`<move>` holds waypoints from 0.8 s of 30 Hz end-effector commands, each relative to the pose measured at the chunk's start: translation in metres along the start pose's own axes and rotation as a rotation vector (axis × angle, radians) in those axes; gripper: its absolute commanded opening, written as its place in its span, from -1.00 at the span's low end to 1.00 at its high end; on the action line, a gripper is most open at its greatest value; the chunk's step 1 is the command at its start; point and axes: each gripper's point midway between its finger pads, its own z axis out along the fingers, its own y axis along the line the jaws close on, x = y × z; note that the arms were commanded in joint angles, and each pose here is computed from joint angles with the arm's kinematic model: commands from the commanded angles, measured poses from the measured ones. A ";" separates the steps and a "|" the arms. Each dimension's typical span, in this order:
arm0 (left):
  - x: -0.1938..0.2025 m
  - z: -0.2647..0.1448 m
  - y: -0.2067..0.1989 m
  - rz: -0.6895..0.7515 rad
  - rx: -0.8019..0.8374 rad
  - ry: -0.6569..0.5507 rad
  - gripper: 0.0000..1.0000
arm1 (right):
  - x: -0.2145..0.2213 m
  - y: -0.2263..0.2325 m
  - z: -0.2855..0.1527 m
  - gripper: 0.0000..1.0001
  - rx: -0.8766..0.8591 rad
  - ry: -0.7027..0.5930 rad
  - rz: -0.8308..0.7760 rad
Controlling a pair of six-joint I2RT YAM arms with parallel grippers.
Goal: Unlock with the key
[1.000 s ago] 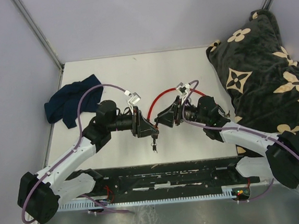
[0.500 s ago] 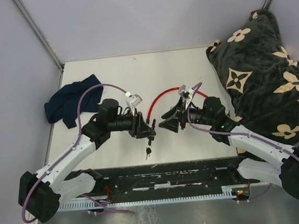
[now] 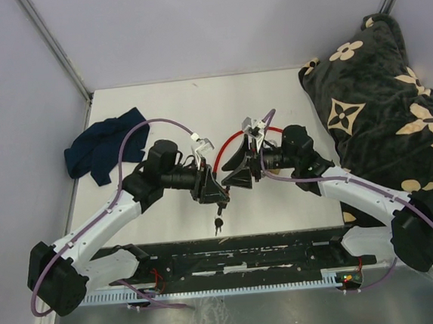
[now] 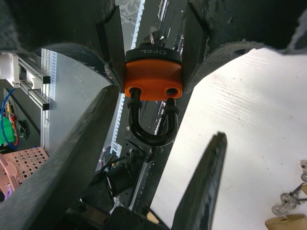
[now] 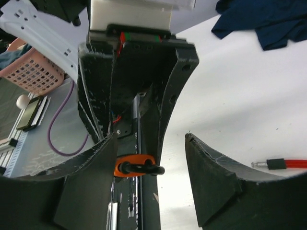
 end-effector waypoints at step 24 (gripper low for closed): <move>-0.017 0.003 0.079 -0.101 -0.398 -0.120 -0.94 | 0.049 -0.027 0.004 -0.67 0.064 0.148 0.107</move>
